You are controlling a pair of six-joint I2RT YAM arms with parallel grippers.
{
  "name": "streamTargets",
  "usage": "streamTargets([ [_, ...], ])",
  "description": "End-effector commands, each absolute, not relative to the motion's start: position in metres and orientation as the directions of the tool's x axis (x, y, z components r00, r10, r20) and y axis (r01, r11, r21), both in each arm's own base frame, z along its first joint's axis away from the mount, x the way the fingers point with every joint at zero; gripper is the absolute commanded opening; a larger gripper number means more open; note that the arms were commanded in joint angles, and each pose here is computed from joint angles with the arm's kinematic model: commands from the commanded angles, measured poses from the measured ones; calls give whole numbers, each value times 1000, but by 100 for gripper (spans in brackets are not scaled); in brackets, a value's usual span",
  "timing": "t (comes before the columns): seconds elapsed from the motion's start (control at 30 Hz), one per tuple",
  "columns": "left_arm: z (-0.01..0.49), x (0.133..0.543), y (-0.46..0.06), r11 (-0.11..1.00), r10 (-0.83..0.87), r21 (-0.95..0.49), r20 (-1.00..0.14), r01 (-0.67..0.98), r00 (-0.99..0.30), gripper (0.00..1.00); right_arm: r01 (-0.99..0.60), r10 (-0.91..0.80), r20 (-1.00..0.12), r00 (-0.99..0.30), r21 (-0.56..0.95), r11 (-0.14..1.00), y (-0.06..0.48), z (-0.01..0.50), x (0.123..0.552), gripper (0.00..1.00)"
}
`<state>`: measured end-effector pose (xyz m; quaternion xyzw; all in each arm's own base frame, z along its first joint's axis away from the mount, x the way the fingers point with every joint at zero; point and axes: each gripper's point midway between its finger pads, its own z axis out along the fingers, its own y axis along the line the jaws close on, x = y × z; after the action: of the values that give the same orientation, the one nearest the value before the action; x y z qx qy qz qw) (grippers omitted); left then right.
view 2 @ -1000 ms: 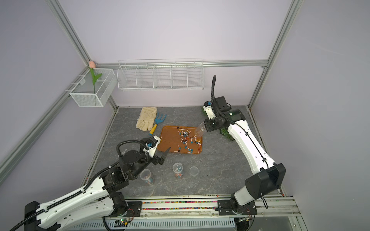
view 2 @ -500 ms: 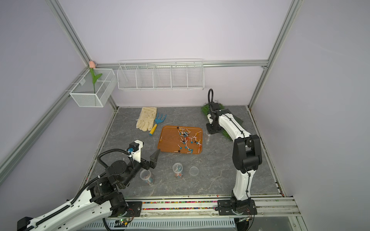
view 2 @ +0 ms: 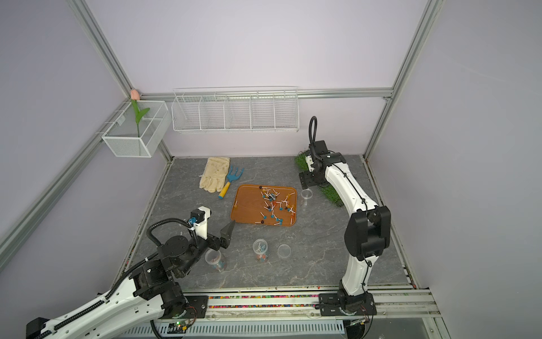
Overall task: Pour the candies out of the jar
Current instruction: Place the jar at the center of the board, then pick up the jar from the center of the board.
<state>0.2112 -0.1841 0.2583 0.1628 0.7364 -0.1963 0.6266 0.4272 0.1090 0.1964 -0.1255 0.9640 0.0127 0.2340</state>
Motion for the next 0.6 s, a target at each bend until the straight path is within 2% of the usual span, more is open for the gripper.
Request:
streamTargets([
  [0.0, 265, 214, -181, 879, -55, -121, -987, 462, -153, 99, -281, -221, -536, -815, 33, 959, 116, 241, 406, 100],
  [0.17, 272, 215, -180, 883, -65, -118, -989, 454, -130, 100, -348, -187, -628, -756, 142, 927, 132, 266, 379, 89],
  [0.43, 272, 218, -183, 882, -85, -136, -987, 450, -133, 100, -458, -108, -685, -721, 353, 816, 164, 279, 331, 89],
  [0.57, 270, 219, -186, 880, -94, -152, -984, 451, -149, 100, -536, -134, -710, -691, 379, 754, 184, 279, 305, 89],
])
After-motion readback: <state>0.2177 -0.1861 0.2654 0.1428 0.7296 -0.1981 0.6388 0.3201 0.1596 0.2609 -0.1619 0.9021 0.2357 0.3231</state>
